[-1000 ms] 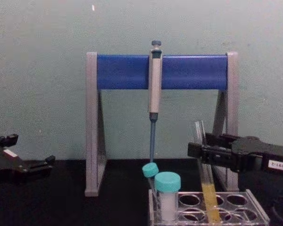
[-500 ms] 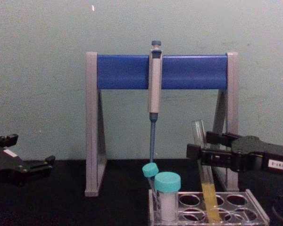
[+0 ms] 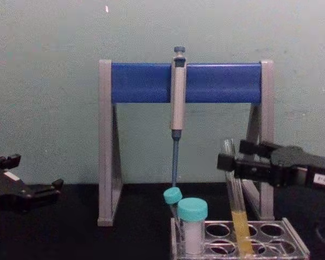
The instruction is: Pick up the test tube from the test tube rack, shake it, then place it back into the test tube rack.
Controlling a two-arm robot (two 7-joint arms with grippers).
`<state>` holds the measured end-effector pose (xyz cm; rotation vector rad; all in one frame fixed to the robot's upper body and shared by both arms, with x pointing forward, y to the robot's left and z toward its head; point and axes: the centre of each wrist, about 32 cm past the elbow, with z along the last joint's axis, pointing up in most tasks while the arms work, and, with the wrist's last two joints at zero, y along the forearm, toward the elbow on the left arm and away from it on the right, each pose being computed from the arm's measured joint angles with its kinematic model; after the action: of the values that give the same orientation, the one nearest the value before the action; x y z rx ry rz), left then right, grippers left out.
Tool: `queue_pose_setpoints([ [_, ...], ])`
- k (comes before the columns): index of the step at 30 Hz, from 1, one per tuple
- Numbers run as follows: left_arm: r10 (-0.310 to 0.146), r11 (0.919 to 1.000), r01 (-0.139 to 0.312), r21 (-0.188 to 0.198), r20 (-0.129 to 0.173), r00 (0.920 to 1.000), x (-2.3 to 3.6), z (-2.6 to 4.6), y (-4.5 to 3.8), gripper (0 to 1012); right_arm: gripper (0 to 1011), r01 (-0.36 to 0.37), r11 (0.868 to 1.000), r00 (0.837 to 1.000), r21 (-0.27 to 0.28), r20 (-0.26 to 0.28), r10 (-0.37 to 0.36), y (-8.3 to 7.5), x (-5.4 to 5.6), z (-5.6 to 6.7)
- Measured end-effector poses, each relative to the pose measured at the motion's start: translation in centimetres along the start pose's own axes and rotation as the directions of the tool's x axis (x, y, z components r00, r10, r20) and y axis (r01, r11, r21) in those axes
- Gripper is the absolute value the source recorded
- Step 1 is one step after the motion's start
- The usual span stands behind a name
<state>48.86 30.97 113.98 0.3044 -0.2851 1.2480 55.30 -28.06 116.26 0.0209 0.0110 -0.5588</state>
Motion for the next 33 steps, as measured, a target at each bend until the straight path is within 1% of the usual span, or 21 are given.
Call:
queue_pose_setpoints([
  [3, 0.000, 1.0000, 0.000, 0.000, 0.000, 1.0000, 0.00, 0.00, 0.00, 1001, 1000, 0.038, 0.999, 0.999, 0.028, 0.032, -0.039, -0.5, -0.6, 0.9],
  [4, 0.000, 1.0000, 0.000, 0.000, 0.000, 1.0000, 0.00, 0.00, 0.00, 1001, 1000, 0.038, 0.999, 0.999, 0.028, 0.032, -0.039, -0.5, -0.6, 0.9],
  [6, 0.000, 1.0000, 0.000, 0.000, 0.000, 1.0000, 0.00, 0.00, 0.00, 1001, 1000, 0.103, 0.993, 0.992, 0.063, 0.069, -0.107, -1.0, -1.4, 1.7],
  [9, 0.000, 1.0000, 0.000, 0.000, 0.000, 1.0000, 0.00, 0.00, 0.00, 1001, 1000, 0.162, 0.983, 0.981, 0.083, 0.097, -0.169, -1.5, -1.9, 2.2],
  [10, 0.000, 1.0000, 0.000, 0.000, 0.000, 1.0000, 0.00, 0.00, 0.00, 1001, 1000, 0.209, 0.973, 0.969, 0.093, 0.116, -0.219, -1.7, -2.3, 2.5],
  [12, 0.000, 1.0000, 0.000, 0.000, 0.000, 1.0000, 0.00, 0.00, 0.00, 1001, 1000, 0.257, 0.961, 0.955, 0.099, 0.129, -0.269, -2.0, -2.6, 2.6],
  [13, 0.000, 1.0000, 0.000, 0.000, 0.000, 1.0000, 0.00, 0.00, 0.00, 1001, 1000, 0.304, 0.948, 0.938, 0.097, 0.143, -0.315, -2.1, -2.9, 2.7],
  [14, 0.000, 1.0000, 0.000, 0.000, 0.000, 1.0000, 0.00, 0.00, 0.00, 1001, 1000, 0.326, 0.941, 0.930, 0.093, 0.148, -0.337, -2.2, -3.1, 2.8],
  [16, 0.000, 1.0000, 0.000, 0.000, 0.000, 1.0000, 0.00, 0.00, 0.00, 1001, 1000, 0.369, 0.926, 0.912, 0.079, 0.162, -0.377, -2.3, -3.3, 2.8],
  [17, 0.000, 1.0000, 0.000, 0.000, 0.000, 1.0000, 0.00, 0.00, 0.00, 1001, 1000, 0.407, 0.912, 0.896, 0.061, 0.171, -0.411, -2.4, -3.5, 2.7],
  [19, 0.000, 1.0000, 0.000, 0.000, 0.000, 1.0000, 0.00, 0.00, 0.00, 1001, 1000, 0.440, 0.897, 0.880, 0.041, 0.177, -0.440, -2.5, -3.7, 2.5],
  [20, 0.000, 1.0000, 0.000, 0.000, 0.000, 1.0000, 0.00, 0.00, 0.00, 1001, 1000, 0.465, 0.885, 0.869, 0.023, 0.179, -0.462, -2.6, -3.8, 2.3],
  [22, 0.000, 1.0000, 0.000, 0.000, 0.000, 1.0000, 0.00, 0.00, 0.00, 1001, 1000, 0.489, 0.872, 0.858, 0.005, 0.178, -0.482, -2.6, -3.9, 2.1],
  [23, 0.000, 1.0000, 0.000, 0.000, 0.000, 1.0000, 0.00, 0.00, 0.00, 1001, 1000, 0.509, 0.861, 0.849, -0.014, 0.175, -0.499, -2.7, -4.0, 1.7],
  [26, 0.000, 1.0000, 0.000, 0.000, 0.000, 1.0000, 0.00, 0.00, 0.00, 1001, 1000, 0.536, 0.843, 0.836, -0.044, 0.168, -0.523, -2.7, -4.1, 1.2],
  [27, 0.000, 1.0000, 0.000, 0.000, 0.000, 1.0000, 0.00, 0.00, 0.00, 1001, 1000, 0.550, 0.833, 0.829, -0.066, 0.163, -0.534, -2.7, -4.1, 0.8],
  [29, 0.000, 1.0000, 0.000, 0.000, 0.000, 1.0000, 0.00, 0.00, 0.00, 1001, 1000, 0.559, 0.824, 0.825, -0.088, 0.154, -0.544, -2.7, -4.2, 0.4],
  [30, 0.000, 1.0000, 0.000, 0.000, 0.000, 1.0000, 0.00, 0.00, 0.00, 1001, 1000, 0.566, 0.817, 0.822, -0.110, 0.145, -0.550, -2.7, -4.2, 0.1],
  [31, 0.000, 1.0000, 0.000, 0.000, 0.000, 1.0000, 0.00, 0.00, 0.00, 1001, 1000, 0.568, 0.814, 0.821, -0.121, 0.141, -0.553, -2.8, -4.2, -0.1],
  [32, 0.000, 1.0000, 0.000, 0.000, 0.000, 1.0000, 0.00, 0.00, 0.00, 1001, 1000, 0.573, 0.808, 0.819, -0.140, 0.132, -0.558, -2.8, -4.2, -0.4],
  [33, 0.000, 1.0000, 0.000, 0.000, 0.000, 1.0000, 0.00, 0.00, 0.00, 1001, 1000, 0.574, 0.805, 0.818, -0.149, 0.127, -0.560, -2.8, -4.2, -0.5],
])
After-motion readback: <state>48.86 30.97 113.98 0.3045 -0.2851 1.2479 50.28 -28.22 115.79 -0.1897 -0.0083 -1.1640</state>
